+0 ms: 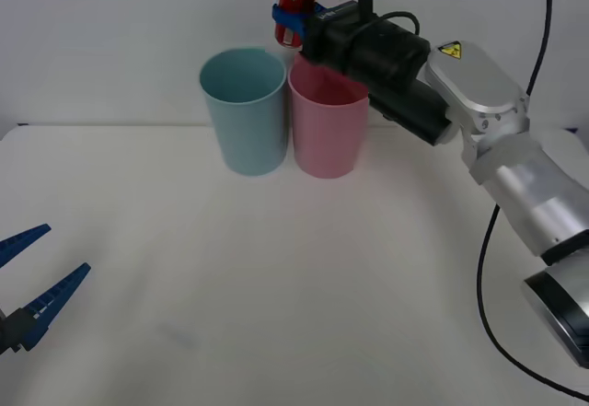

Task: Grasp the object on the table and drop it into the matching bin: aluminum can to the light blue bin, PET bottle to the pink bin.

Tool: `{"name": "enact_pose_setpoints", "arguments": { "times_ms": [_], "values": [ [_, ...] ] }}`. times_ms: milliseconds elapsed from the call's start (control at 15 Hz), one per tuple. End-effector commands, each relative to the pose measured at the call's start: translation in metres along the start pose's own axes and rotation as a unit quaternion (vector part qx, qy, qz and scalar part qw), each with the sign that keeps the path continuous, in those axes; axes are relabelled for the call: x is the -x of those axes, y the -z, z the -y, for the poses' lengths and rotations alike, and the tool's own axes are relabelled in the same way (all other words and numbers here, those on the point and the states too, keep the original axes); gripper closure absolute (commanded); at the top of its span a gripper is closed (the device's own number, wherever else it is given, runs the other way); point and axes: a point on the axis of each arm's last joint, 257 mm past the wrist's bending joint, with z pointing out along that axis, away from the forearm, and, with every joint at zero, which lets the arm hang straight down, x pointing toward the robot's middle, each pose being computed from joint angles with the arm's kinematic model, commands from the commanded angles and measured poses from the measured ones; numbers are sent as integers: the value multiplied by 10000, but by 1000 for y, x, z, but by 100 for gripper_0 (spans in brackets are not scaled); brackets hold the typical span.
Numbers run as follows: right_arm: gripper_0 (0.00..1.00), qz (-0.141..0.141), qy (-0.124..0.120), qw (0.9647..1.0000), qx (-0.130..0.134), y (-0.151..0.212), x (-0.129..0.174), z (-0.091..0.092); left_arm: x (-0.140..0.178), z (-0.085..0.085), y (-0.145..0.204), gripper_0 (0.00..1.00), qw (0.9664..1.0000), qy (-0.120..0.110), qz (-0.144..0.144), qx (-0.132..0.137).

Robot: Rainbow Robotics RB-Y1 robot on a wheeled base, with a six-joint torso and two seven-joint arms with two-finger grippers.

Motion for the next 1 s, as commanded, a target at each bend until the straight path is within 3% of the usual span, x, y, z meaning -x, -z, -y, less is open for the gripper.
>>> {"name": "enact_pose_setpoints", "arguments": {
  "times_ms": [67, 600, 1000],
  "values": [
    [100, -176, -44, 9998, 13, -27, -10, -15, 0, 0, 0, 0, 10000, 0, 0, 0],
    [100, -353, -77, 9985, -418, -79, -16, -38, 0, 0, 0, 0, 10000, 0, 0, 0],
    [100, -376, -53, 9986, -368, -83, -20, -49, 0, 0, 0, 0, 10000, 0, 0, 0]
  ]
}}
